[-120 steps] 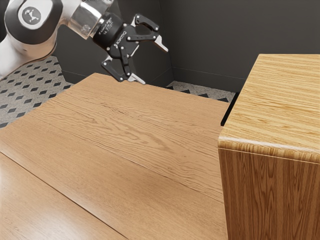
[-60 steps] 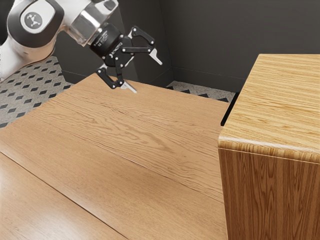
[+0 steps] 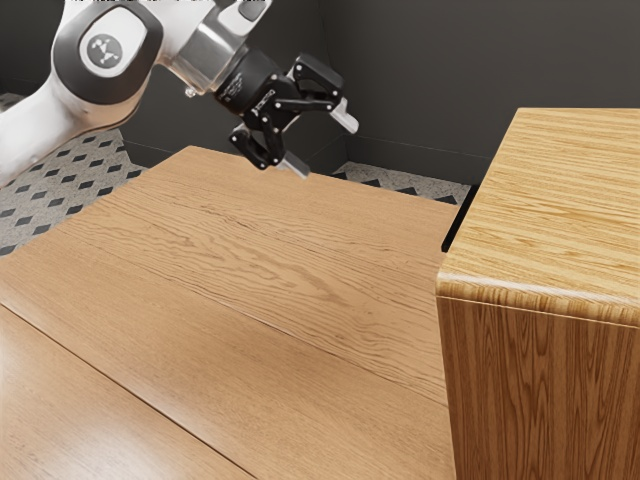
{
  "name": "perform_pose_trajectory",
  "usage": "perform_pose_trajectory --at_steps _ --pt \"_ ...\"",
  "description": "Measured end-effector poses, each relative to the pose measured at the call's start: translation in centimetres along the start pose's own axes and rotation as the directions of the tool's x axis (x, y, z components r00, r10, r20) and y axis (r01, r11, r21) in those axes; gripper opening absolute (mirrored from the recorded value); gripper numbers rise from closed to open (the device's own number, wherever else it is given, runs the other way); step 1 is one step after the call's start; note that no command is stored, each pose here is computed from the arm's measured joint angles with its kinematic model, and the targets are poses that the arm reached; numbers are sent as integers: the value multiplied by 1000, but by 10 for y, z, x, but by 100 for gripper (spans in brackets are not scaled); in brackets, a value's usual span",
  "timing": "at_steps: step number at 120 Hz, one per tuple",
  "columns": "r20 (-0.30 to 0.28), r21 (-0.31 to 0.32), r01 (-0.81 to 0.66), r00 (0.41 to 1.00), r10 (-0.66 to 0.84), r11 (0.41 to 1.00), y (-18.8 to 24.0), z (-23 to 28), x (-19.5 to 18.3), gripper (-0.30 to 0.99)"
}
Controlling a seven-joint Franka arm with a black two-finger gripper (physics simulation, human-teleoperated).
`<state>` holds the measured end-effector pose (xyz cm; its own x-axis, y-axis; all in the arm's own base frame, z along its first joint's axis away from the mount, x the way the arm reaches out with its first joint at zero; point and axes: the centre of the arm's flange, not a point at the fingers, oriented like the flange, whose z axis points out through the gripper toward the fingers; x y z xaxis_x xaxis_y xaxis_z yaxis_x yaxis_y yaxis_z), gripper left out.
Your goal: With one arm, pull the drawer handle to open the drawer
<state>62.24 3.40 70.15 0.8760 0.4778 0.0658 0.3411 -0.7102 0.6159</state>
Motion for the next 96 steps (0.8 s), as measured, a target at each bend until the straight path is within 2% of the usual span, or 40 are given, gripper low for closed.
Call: perform_pose_trajectory --at_steps 28,54,96 --pt "47 -89 -85 995 89 992 -5 27 16 69" --pt "58 -130 -179 981 188 975 10 43 11 65" --pt "55 -158 -265 959 277 951 38 69 3 34"
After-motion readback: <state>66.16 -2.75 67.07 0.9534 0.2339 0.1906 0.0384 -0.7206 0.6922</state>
